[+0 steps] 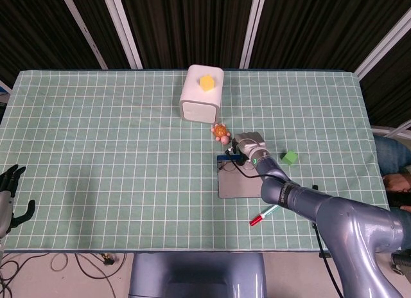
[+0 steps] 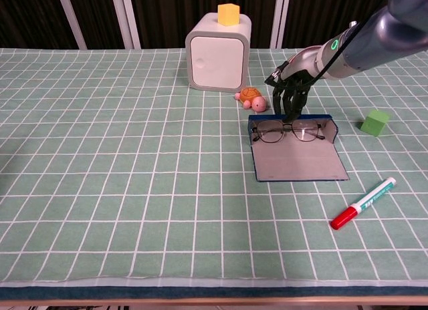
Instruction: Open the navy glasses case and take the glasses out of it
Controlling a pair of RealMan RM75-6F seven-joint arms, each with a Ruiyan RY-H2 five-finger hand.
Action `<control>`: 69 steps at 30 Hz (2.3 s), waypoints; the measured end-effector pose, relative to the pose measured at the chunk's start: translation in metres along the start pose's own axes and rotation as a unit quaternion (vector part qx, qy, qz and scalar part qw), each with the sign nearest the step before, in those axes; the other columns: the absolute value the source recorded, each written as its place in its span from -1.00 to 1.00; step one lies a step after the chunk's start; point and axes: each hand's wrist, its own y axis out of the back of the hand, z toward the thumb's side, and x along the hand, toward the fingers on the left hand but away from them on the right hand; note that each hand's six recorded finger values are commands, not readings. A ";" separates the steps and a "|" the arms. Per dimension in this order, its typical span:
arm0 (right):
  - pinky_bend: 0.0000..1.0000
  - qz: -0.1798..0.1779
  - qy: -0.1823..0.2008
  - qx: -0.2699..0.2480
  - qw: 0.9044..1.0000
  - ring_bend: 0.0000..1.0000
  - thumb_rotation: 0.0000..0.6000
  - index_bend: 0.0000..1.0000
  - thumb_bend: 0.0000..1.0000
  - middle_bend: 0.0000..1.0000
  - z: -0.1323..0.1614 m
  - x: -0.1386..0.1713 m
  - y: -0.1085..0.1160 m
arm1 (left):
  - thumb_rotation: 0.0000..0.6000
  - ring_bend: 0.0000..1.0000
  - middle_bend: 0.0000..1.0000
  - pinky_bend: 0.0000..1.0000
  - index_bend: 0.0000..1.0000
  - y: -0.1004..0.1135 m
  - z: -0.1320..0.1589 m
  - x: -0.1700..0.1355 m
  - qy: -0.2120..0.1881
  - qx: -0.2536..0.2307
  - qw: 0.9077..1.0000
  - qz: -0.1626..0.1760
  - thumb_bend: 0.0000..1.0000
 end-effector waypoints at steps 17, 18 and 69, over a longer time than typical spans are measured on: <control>-0.54 0.000 -0.003 0.001 1.000 -0.16 1.00 0.00 -0.14 0.01 -0.002 -0.003 -0.002 | 1.00 -1.00 -1.00 -1.00 -0.90 0.000 0.000 0.000 0.002 -0.001 1.000 -0.001 -0.11; -0.54 0.000 -0.003 0.000 1.000 -0.16 1.00 0.00 -0.13 0.01 -0.002 -0.003 -0.002 | 1.00 -1.00 -1.00 -1.00 -0.90 0.000 0.000 0.000 0.002 -0.001 1.000 -0.001 -0.11; -0.54 -0.169 0.012 0.039 0.985 -0.17 1.00 0.05 -0.13 -0.02 -0.004 0.025 0.019 | 1.00 -1.00 -1.00 -1.00 -0.90 -0.002 -0.002 -0.001 0.009 -0.002 1.000 -0.009 -0.11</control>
